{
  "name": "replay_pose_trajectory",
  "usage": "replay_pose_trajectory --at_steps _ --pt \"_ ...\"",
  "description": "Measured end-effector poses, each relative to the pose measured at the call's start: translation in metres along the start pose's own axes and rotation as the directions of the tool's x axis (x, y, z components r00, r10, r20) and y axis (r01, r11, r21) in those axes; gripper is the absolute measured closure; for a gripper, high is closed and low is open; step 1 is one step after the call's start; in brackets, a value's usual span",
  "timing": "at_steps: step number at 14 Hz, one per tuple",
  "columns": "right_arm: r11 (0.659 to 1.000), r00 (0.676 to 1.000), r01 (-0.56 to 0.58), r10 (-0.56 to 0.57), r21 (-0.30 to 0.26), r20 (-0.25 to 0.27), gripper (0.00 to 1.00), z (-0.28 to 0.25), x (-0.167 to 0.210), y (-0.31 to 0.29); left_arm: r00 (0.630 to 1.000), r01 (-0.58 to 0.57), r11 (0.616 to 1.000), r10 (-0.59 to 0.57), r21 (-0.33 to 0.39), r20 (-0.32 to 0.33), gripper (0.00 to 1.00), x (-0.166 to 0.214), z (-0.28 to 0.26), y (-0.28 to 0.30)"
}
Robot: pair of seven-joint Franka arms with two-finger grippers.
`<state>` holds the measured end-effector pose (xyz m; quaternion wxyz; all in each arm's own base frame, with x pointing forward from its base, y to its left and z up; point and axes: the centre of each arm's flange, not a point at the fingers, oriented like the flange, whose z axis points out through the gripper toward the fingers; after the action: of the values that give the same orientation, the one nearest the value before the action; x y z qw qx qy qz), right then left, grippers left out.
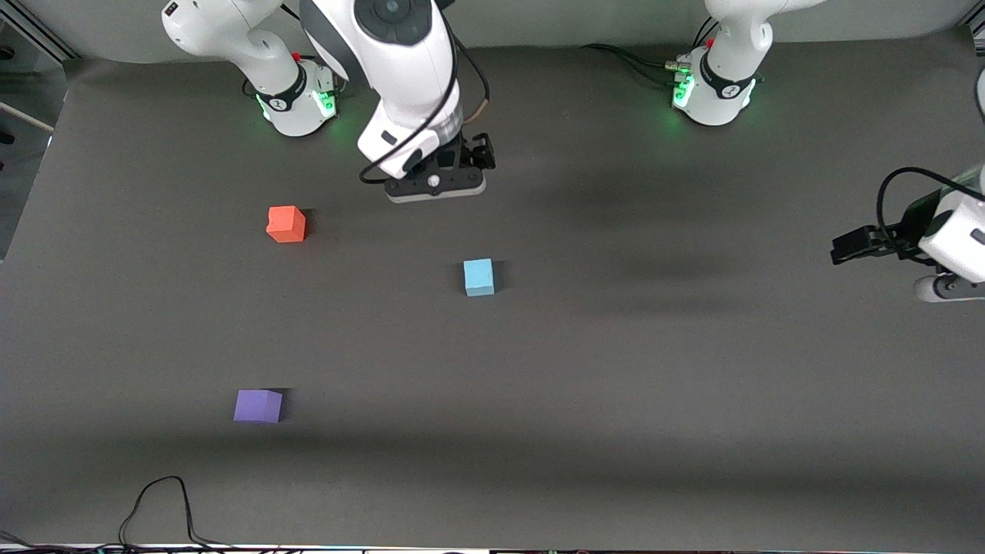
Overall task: Place blue block between orange and purple blocks
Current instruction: 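Lower the right gripper onto the light-blue cube and grasp it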
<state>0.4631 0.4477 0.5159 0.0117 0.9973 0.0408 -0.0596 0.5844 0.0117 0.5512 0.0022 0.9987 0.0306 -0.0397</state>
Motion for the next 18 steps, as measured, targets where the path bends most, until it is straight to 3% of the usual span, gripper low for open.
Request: replay_pose_trajectory --at_steps 3,8,11,18 --pt "0.999 0.999 0.039 -0.039 -0.015 0.019 0.0 0.021 0.006 0.003 1.0 -0.003 1.0 0.003 0.005 -0.006 0.0 -0.01 -0.014 -0.002" --pt "0.998 0.997 0.06 -0.06 0.018 -0.048 0.0 0.103 0.014 -0.012 1.0 -0.015 1.0 0.015 0.018 -0.017 0.0 -0.027 -0.036 0.005" --pt "0.996 0.994 0.087 -0.089 -0.025 -0.063 0.0 0.171 0.017 -0.018 0.999 -0.029 0.999 0.03 0.021 -0.026 0.0 -0.034 -0.043 0.013" --pt "0.992 0.991 0.109 -0.114 -0.06 -0.074 0.0 0.296 0.041 -0.026 0.999 -0.036 0.999 0.037 0.02 -0.033 0.0 -0.037 -0.046 0.015"
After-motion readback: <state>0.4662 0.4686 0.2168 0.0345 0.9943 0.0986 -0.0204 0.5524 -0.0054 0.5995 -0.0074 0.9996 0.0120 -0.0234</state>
